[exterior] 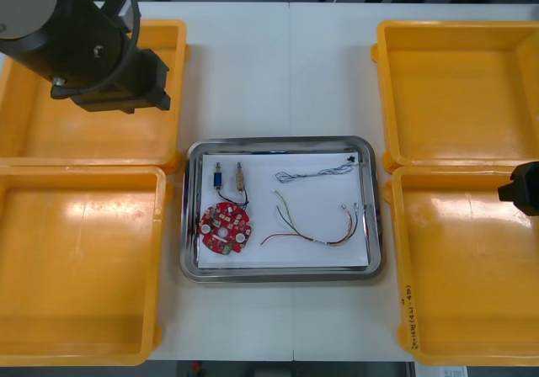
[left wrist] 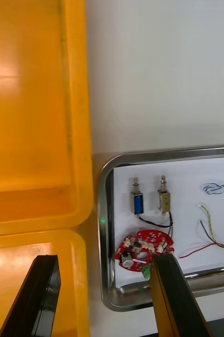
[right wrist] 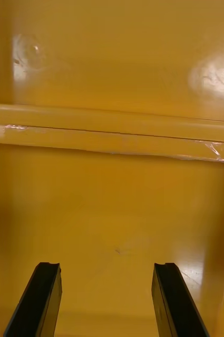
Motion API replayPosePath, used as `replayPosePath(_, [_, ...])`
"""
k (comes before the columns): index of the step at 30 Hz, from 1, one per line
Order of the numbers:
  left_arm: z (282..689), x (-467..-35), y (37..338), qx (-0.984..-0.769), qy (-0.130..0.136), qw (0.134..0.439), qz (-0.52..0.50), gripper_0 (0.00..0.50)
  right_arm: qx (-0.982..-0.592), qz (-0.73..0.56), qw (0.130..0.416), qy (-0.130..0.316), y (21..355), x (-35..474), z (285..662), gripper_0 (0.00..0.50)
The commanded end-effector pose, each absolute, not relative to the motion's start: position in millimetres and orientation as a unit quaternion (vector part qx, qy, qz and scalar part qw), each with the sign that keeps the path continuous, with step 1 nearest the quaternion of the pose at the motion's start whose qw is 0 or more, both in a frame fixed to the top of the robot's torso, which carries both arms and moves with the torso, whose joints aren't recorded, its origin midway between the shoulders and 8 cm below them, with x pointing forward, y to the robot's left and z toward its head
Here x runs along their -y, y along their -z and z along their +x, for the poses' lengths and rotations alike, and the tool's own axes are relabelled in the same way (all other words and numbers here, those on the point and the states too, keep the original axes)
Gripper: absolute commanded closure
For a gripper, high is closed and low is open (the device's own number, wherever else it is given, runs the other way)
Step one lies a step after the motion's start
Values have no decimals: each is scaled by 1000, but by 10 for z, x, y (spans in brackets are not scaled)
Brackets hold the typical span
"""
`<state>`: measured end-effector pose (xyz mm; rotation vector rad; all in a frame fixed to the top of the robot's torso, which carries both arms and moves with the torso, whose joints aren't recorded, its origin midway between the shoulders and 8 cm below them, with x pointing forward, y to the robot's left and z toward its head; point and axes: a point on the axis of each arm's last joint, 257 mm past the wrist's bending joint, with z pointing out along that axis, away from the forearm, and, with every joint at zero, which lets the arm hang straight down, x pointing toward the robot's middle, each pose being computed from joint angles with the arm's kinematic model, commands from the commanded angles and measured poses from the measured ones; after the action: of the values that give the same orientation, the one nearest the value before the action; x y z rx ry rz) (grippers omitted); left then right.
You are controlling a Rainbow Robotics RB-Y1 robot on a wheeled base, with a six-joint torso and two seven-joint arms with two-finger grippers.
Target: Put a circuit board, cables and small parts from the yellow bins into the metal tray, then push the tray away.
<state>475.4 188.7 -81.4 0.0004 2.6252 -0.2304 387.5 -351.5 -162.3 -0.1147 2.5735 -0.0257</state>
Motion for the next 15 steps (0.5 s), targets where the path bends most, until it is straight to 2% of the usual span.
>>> replayPosePath(1, [4692,-2247,707,-960,67,271,7,0,-956,-91,277,24,1528,3350,3780,0])
replayPosePath(6, [4596,-2460,709,-958,60,279,6,0,-950,-135,281,17,1427,3135,3778,0])
replayPosePath(15, [4346,-2983,859,-962,38,269,-10,0,-931,-223,289,-19,1227,2580,3808,0])
